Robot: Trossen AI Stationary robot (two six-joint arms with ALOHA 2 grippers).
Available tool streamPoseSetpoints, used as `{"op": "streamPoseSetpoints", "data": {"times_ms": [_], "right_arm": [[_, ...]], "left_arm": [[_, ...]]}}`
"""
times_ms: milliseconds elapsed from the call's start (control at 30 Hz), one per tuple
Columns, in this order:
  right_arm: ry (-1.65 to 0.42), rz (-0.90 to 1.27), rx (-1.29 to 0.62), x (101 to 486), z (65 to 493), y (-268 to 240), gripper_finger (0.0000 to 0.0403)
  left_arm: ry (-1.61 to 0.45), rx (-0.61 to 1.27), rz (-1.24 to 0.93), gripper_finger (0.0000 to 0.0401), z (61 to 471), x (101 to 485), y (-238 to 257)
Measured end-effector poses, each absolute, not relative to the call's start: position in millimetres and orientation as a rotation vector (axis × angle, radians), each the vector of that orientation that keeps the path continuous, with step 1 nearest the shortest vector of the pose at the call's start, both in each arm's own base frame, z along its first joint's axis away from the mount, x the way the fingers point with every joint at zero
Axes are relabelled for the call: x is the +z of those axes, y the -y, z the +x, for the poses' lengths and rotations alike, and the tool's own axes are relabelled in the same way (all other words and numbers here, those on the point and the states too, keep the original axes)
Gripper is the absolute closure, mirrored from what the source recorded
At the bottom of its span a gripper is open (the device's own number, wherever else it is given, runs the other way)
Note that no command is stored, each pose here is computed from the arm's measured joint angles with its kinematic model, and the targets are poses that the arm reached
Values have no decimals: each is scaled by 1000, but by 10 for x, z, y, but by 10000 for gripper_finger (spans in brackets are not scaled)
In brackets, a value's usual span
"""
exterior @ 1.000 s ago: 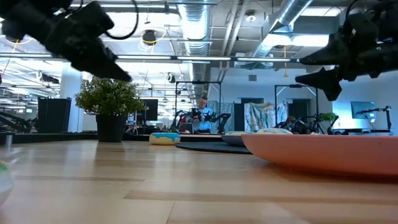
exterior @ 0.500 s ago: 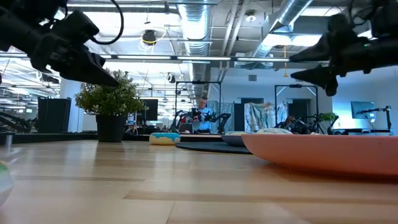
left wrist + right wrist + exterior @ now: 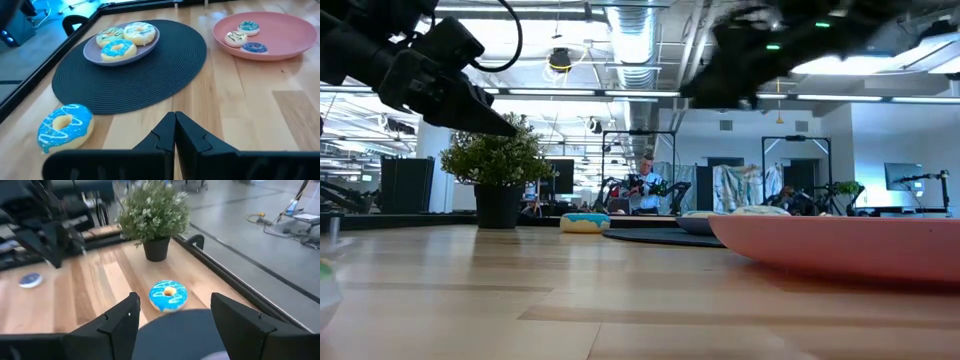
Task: Pick & Place donuts
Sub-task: Put the top big blue donut into the purple plate
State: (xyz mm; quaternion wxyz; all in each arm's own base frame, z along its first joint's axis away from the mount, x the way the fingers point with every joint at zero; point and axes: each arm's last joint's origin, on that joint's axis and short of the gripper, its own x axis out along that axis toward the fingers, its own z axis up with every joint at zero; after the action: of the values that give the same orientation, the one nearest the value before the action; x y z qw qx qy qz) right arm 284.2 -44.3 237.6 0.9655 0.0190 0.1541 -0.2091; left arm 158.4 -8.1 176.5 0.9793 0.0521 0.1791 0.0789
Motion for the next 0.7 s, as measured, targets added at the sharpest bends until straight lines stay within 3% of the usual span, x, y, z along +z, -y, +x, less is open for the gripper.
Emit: {"op": "streamPoseSetpoints", "data": {"times_ms": [367,700], "right_arm": [[-680,91,-505,2486,4159,904,162],[-849,244,-590,2238,4658,1425,134]], "left_arm": [[-364,159,107,401,1584,1762,81],[-368,153,140,401,1583,1761,80]]}}
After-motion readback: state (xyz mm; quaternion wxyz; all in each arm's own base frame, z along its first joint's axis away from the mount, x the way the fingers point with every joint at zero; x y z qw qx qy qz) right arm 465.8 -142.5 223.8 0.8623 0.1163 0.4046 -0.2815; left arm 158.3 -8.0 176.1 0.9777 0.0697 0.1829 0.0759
